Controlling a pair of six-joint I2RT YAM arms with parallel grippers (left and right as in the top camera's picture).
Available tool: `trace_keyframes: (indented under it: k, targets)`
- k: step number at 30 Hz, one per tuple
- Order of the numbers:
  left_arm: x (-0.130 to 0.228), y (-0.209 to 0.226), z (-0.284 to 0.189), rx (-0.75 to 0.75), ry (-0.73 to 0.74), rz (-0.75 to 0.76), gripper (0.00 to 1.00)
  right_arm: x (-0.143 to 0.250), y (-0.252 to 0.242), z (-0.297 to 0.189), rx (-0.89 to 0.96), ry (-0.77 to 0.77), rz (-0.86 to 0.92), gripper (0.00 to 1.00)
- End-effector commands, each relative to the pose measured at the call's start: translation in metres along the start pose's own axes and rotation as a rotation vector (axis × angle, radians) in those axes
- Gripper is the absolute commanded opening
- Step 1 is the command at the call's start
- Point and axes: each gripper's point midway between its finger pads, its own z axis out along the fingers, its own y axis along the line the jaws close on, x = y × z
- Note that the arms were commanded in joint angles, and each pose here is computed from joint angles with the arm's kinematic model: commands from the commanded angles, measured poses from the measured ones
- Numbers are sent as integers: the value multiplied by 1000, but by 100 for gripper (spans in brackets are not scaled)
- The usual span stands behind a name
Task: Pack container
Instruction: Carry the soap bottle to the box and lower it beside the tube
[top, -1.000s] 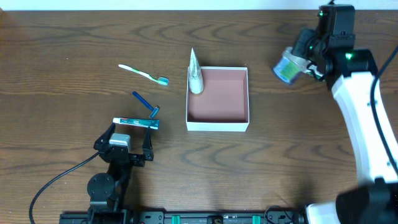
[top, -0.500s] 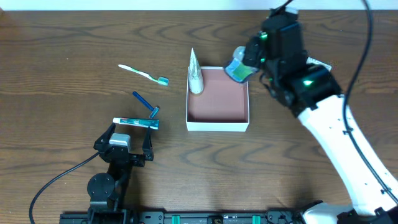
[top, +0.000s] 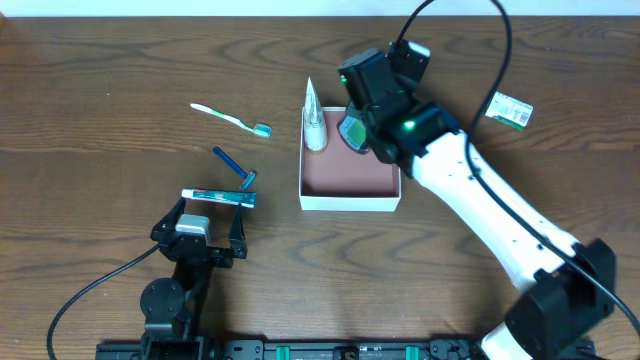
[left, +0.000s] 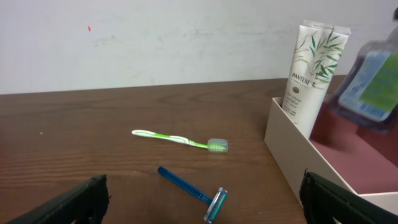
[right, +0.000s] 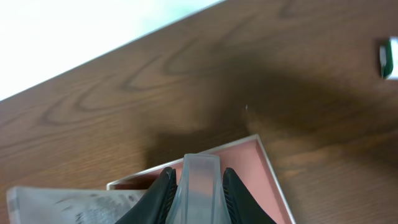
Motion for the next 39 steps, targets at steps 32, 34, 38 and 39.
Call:
trace_keyframes:
  k: [32,34,38,39]
  targets:
    - [16,-1,1,8,47,8,98,30,24,57,34,-94,181,3]
    - [16,-1,1,8,47,8,98,29,29,57,12,-92,172,4]
    - [16,-1,1,8,47,8,98,32,37,57,-26,-67,173,21]
    - [16,-1,1,8,47,8,98,32,39,57,-34,-60,175,26]
